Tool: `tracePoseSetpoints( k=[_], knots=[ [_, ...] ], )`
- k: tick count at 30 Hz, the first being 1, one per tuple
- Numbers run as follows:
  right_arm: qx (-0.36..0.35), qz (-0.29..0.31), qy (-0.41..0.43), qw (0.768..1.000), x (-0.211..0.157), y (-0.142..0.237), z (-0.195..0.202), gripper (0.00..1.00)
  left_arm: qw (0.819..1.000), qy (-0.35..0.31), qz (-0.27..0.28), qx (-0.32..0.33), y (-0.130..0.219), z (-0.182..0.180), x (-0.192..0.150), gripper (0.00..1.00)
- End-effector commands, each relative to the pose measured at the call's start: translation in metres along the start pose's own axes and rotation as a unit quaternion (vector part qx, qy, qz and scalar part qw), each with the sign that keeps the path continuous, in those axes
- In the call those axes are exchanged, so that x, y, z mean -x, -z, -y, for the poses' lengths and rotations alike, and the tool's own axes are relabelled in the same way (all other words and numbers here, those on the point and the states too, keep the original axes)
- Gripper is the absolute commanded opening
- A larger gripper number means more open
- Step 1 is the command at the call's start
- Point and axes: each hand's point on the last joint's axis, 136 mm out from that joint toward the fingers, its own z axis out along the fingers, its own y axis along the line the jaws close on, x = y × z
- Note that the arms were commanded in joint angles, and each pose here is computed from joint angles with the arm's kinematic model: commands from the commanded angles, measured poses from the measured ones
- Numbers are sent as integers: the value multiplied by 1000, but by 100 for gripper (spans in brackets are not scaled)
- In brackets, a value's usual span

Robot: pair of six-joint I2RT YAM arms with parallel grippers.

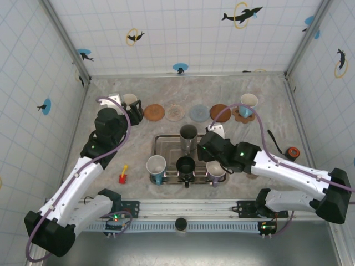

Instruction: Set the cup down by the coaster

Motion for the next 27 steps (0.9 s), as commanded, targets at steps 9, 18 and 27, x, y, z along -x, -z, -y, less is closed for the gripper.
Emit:
tracePoseSetpoints(
  k=[9, 18, 27],
  knots=[
    [31, -16, 2, 999, 1, -37, -41, 88, 1000, -11, -5, 8, -3, -3, -6, 68],
    [47, -36, 6, 998, 1, -66, -65, 85, 999, -19, -13, 26, -7, -9, -10, 69],
    [40, -54, 3, 998, -2, -86, -65, 76, 999, -18, -11, 27, -7, -10, -10, 69]
  ],
)
